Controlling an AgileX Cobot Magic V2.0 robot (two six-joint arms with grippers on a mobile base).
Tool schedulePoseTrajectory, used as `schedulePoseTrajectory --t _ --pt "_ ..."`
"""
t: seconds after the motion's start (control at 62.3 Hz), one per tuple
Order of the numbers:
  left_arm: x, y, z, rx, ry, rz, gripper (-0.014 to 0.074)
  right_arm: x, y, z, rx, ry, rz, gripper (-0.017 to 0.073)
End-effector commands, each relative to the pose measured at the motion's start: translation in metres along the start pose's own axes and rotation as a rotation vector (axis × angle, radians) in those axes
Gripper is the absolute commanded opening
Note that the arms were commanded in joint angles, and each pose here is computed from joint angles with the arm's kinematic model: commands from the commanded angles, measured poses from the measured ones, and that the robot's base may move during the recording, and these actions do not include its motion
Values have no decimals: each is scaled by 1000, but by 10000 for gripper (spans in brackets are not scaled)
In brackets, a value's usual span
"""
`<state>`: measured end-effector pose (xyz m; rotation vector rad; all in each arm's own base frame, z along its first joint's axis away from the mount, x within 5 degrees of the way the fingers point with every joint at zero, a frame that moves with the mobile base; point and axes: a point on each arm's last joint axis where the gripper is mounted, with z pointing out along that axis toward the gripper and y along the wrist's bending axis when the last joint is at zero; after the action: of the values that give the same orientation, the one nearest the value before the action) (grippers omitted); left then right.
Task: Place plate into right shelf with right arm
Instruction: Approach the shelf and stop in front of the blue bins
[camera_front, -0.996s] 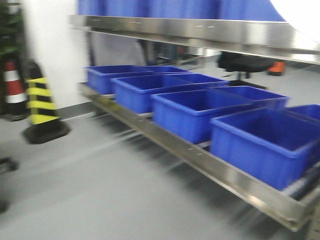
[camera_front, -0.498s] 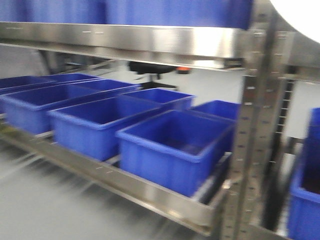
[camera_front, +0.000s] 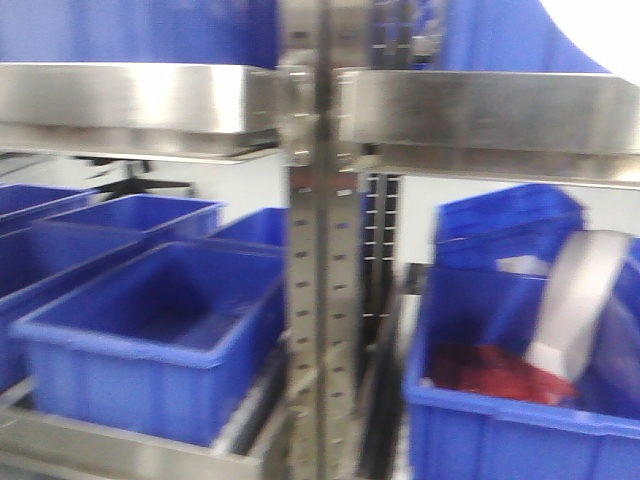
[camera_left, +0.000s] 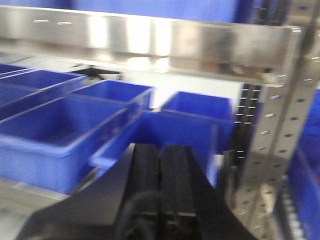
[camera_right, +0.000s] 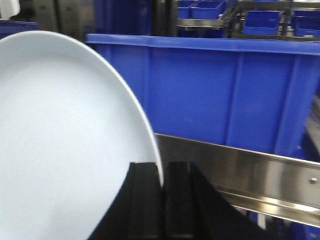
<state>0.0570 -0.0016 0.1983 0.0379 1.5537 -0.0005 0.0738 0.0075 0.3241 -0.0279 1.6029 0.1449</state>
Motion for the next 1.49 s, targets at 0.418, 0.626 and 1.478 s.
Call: schedulePoseTrajectory --t 0.418,0.626,1.478 --pt "-5 1 -1 -12 -89 -15 -128 -19 2 -2 -16 -122 -15 50" --pt "-5 1 -1 -12 -89 -15 -128 -19 2 -2 -16 -122 -15 50" --pt "-5 1 -1 -12 -89 -15 -128 -20 3 -2 -20 -137 -15 50"
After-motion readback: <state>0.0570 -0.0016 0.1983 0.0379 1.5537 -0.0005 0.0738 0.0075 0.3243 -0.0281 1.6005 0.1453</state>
